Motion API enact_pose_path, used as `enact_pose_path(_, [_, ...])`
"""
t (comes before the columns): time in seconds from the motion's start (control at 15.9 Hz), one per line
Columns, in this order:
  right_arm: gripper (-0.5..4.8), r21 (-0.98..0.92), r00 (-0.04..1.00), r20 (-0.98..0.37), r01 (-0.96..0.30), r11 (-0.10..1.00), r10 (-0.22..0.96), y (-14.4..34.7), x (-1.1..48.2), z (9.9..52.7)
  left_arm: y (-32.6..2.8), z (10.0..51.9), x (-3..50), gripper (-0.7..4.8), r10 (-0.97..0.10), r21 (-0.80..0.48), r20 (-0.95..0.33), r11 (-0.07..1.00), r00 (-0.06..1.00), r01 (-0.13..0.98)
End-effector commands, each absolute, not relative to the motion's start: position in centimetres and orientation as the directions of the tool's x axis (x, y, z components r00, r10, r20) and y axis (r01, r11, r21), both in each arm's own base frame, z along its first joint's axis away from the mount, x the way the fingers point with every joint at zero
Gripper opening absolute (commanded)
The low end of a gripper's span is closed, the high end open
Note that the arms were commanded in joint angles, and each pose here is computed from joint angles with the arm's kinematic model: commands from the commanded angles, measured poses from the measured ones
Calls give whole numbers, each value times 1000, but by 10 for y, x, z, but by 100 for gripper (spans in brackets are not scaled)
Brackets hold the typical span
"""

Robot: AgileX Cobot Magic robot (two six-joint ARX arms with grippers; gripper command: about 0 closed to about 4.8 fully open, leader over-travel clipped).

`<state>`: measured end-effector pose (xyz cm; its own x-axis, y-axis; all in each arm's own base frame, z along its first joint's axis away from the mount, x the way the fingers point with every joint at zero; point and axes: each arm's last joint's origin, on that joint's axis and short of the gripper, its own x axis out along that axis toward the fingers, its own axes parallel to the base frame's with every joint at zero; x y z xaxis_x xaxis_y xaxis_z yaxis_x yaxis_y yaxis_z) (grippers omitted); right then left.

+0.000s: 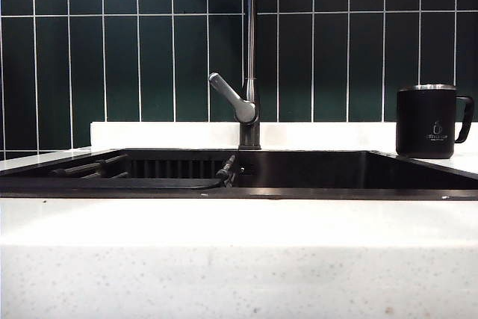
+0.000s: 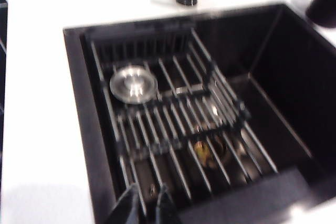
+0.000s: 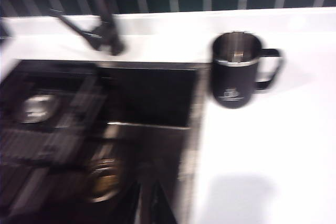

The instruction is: Pick up the mug next to the sink, go to the faucet to get some water, pour the water into the sink, and finally put the mug back to its place.

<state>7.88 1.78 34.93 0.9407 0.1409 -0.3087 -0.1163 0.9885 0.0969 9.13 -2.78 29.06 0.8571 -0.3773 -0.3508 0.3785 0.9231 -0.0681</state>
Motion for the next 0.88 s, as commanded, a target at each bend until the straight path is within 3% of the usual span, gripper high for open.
enact_pose_path(0.06, [38, 64, 962, -252, -97, 993, 110, 19, 87, 334, -29, 275, 97, 56, -377, -93, -331, 925, 865, 368])
enact_pose_path(0.57, [39, 51, 985, -125, -115, 992, 121, 20, 89, 271, -30, 233, 104, 51, -336, -172, -307, 940, 890, 296])
enact_pose_path(0.88, [40, 16, 992, -53, -117, 993, 118, 17, 81, 238, -27, 213, 103, 47, -279, -161, -173, 954, 945, 252])
